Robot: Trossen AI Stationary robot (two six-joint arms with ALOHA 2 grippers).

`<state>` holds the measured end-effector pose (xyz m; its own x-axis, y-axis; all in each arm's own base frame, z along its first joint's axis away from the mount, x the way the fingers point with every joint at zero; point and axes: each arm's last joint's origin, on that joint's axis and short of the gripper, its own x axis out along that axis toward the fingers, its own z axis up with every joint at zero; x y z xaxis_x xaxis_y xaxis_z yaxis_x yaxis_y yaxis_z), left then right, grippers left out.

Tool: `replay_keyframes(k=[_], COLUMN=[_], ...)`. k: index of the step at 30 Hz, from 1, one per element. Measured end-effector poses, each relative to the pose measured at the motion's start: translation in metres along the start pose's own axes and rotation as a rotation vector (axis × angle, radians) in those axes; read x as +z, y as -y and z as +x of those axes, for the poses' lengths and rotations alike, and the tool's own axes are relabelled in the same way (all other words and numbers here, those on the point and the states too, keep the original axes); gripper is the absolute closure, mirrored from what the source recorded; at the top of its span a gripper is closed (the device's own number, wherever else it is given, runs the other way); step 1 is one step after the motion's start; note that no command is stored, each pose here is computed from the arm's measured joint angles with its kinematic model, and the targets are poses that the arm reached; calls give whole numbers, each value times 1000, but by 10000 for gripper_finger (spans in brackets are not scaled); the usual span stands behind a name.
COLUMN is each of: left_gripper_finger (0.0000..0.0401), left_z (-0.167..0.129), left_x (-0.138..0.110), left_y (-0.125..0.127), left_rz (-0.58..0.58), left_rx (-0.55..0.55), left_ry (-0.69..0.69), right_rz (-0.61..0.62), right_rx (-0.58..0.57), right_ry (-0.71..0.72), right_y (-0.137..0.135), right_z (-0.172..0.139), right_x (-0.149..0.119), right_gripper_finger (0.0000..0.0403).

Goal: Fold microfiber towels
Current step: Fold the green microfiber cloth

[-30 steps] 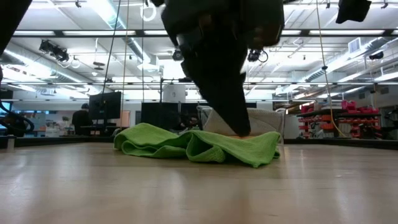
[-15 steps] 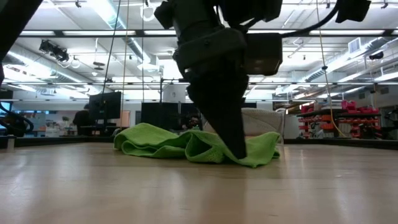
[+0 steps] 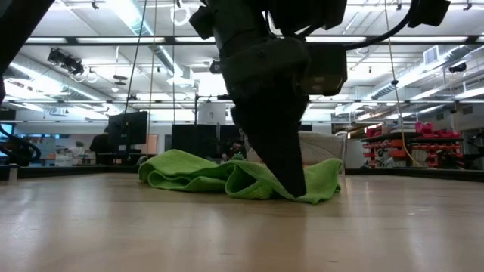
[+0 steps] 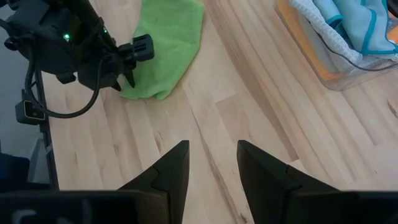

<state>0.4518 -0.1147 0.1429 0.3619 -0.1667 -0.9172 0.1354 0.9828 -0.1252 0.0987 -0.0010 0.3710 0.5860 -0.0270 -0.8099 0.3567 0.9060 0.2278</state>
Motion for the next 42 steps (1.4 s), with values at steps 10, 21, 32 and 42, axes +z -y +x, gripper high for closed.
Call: replay_keyframes(k=[10,21,32,42], left_gripper_finger=[306,390,390,396], left_z=[10,9,-28,-75], left_x=[4,8,44,65], left_y=[-7,-8,-3,-9], left_rz=[-117,-122,-107,-149], left_rx=[20,53,114,185], left_ry=[41,73,187,195], right_rz=[-11,-18,-27,-50], right_rx=[0,0,-3,-3], right_ry=[0,0,1,2], right_y=[0,0,0,0], right_z=[0,0,0,0], right_x=[0,0,0,0], right_gripper_finger=[261,261,261,261])
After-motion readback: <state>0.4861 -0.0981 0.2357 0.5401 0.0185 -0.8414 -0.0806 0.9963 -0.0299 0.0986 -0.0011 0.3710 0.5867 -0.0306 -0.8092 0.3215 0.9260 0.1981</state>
